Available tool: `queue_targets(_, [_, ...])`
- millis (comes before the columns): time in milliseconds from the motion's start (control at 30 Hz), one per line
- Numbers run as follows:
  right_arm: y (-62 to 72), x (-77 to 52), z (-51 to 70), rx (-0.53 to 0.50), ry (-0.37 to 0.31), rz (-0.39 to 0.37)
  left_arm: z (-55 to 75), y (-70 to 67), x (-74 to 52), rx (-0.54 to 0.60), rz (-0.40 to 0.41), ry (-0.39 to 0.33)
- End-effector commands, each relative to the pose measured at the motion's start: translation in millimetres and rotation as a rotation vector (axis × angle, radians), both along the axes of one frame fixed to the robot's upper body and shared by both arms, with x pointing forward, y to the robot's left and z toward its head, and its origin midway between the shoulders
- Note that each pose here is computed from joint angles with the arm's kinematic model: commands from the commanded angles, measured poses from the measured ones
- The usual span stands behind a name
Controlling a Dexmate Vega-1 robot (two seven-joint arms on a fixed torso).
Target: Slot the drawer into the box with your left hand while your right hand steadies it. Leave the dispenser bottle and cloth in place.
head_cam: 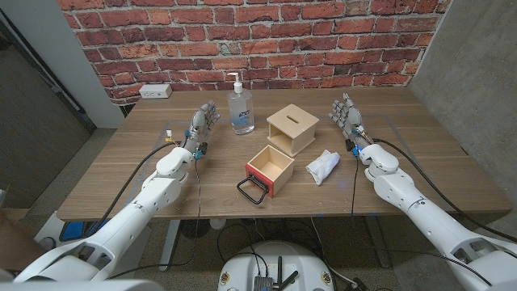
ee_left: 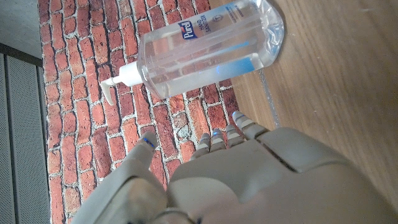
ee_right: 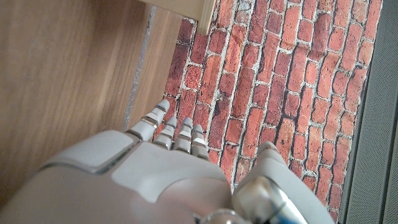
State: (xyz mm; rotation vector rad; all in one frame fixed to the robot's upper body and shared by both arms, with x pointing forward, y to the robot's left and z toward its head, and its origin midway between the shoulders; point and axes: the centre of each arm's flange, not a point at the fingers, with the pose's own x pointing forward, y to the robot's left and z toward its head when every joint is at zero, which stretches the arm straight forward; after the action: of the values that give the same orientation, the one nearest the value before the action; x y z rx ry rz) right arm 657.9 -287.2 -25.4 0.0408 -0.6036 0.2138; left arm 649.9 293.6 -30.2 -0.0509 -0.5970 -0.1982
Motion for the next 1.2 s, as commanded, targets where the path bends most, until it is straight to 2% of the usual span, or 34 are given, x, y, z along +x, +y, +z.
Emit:
queue_targets(33, [2.8, 6.5, 2.8, -0.019, -0.012, 0.005, -5.1, 5.7, -13.6, -0.021, 0.02, -0.016])
queue_targets(500, [1.3, 4.9, -1.1, -0.019, 0.008, -0.003, 0.0, 8.5, -27.0, -0.009, 0.057, -0.03])
queue_targets(700, [-1.7, 4.6, -0.7, -0.024, 0.011, -0.009, 2.1, 6.9, -35.6, 0.029, 0.071, -0.03])
queue_targets(933, [-1.5, 4.3, -4.0, -0.027, 0.018, -0.01, 6.3, 6.2, -50.2, 0.08, 0.088, -0.043])
queue_targets(1200, [-2.5, 4.3, -2.5, -0.043, 0.007, -0.015, 8.1, 12.2, -66.8, 0.13, 0.123, -0.061])
